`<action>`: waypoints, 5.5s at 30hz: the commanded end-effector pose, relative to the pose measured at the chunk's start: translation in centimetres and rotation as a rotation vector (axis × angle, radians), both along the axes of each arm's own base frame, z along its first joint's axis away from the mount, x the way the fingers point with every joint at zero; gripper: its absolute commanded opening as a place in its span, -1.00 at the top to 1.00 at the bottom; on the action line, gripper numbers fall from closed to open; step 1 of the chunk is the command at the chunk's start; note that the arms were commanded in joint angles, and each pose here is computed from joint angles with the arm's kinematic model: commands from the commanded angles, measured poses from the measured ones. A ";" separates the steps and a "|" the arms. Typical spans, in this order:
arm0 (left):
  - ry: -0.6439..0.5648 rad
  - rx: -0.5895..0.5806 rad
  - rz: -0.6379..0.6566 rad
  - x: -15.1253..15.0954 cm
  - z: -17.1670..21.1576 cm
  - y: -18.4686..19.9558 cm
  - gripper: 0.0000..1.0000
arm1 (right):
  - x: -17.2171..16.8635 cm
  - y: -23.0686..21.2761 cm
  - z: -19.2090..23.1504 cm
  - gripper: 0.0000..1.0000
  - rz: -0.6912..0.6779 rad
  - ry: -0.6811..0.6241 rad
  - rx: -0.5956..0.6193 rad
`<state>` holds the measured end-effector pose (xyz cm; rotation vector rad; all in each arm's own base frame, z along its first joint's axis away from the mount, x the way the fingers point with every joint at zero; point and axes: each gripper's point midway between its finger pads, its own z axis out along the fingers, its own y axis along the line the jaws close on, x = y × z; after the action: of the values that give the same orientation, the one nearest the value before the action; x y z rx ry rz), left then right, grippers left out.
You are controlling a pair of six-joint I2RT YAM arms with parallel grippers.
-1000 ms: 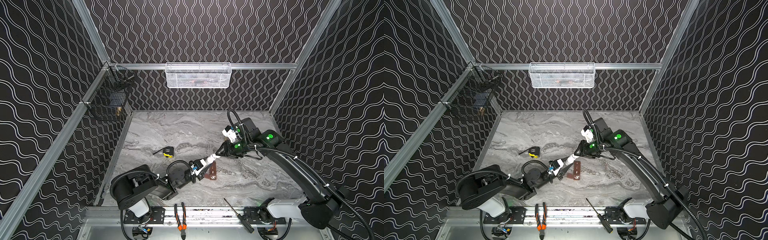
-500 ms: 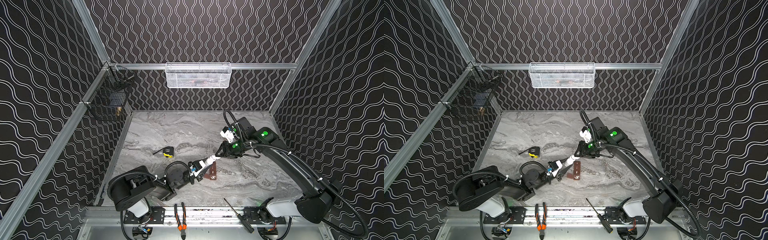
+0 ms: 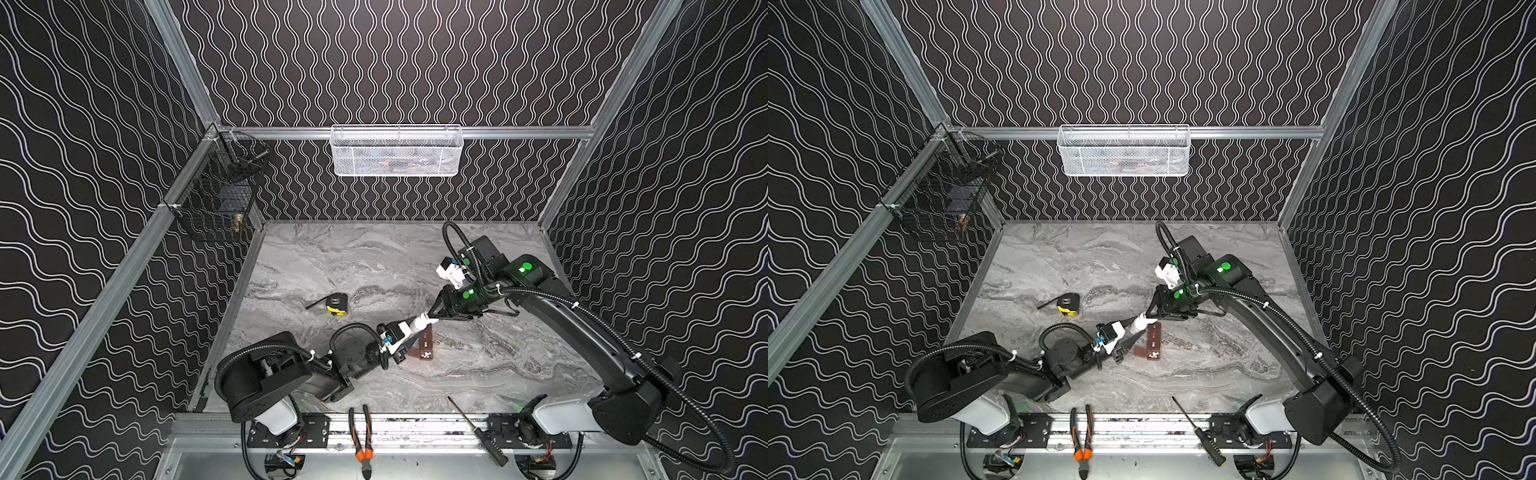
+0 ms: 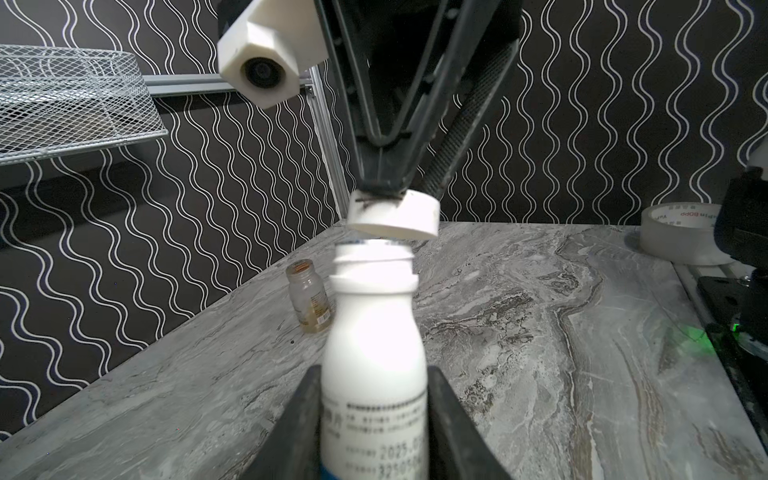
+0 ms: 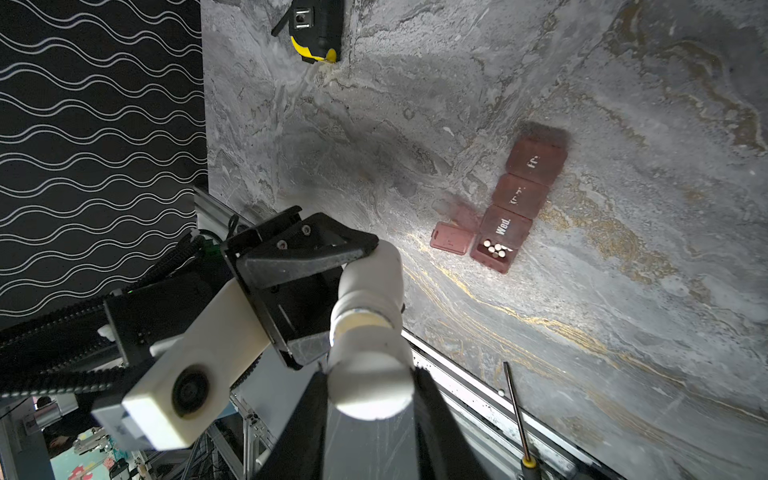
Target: Sort the pills into containers
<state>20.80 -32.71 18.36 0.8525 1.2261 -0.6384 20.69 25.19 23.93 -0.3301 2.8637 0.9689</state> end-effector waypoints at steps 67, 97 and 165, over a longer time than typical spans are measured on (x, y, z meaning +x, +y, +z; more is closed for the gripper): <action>-0.134 -0.018 0.016 -1.1 2.6 -1.2 1.00 | 0.1 1.1 -0.5 0.34 -0.029 0.016 -0.049; -0.101 -0.006 0.025 -0.8 1.6 -1.2 1.00 | 1.4 0.4 0.9 -0.38 0.002 -0.134 -0.047; -0.054 -0.036 0.022 -0.1 1.6 -2.1 1.00 | -1.0 0.5 -0.1 -0.27 0.112 -0.073 -0.013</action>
<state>20.69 -34.81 18.83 0.8527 1.2028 -0.5971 20.18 25.52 23.67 -0.5012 2.8158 0.9141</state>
